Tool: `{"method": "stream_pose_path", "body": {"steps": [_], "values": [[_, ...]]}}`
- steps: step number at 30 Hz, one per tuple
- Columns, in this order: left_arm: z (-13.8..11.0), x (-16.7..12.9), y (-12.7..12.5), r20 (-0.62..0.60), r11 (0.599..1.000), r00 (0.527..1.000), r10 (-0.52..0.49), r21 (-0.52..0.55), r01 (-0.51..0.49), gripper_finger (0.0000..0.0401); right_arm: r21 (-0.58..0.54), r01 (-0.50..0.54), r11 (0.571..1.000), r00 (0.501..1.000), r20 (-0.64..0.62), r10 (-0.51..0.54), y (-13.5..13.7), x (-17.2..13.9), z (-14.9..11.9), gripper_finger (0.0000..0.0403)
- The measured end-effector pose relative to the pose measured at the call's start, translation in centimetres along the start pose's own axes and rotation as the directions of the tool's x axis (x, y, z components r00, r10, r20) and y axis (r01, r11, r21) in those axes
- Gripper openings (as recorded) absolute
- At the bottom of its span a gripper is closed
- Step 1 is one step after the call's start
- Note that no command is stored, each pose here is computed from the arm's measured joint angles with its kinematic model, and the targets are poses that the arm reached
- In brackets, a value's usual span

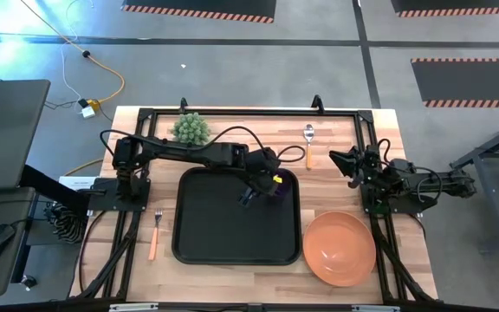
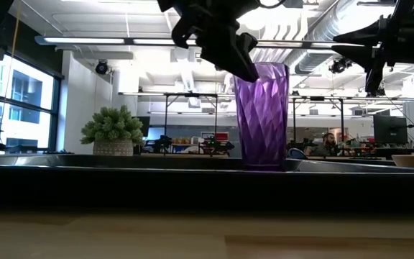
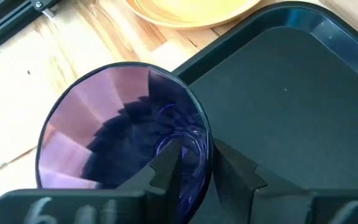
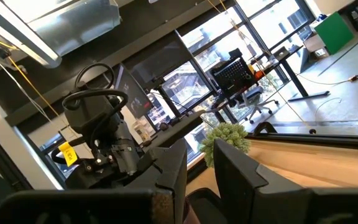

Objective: Pick and place plate/cup/fork/spoon on tray
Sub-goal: Put the purple cup on the top right of the black tray

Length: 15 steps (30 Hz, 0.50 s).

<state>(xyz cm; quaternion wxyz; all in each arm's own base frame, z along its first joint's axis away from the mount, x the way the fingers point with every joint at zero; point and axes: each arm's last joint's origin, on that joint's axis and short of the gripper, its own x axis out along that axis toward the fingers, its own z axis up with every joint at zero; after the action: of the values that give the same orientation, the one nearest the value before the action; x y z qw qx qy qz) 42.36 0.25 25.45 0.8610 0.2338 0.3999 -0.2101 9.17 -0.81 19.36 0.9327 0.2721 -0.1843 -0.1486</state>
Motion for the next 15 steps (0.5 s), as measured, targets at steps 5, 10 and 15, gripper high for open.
{"method": "stream_pose_path", "body": {"steps": [5,10,15], "values": [[0.24,0.04,-0.08,0.013,1.000,1.000,0.008,0.004,-0.008,0.0093,0.000,0.000,1.000,1.000,0.000,0.000,0.00,0.00,0.00,0.0071],[0.59,0.15,-0.47,-0.010,0.999,0.999,0.046,0.019,-0.046,0.0102,0.000,0.000,1.000,1.000,0.000,0.000,0.00,0.00,0.00,0.0071],[0.70,0.19,-0.64,-0.010,0.999,0.999,0.045,-0.015,-0.045,0.0108,0.000,0.000,1.000,1.000,0.000,0.000,0.00,0.00,0.00,0.0071]]}}
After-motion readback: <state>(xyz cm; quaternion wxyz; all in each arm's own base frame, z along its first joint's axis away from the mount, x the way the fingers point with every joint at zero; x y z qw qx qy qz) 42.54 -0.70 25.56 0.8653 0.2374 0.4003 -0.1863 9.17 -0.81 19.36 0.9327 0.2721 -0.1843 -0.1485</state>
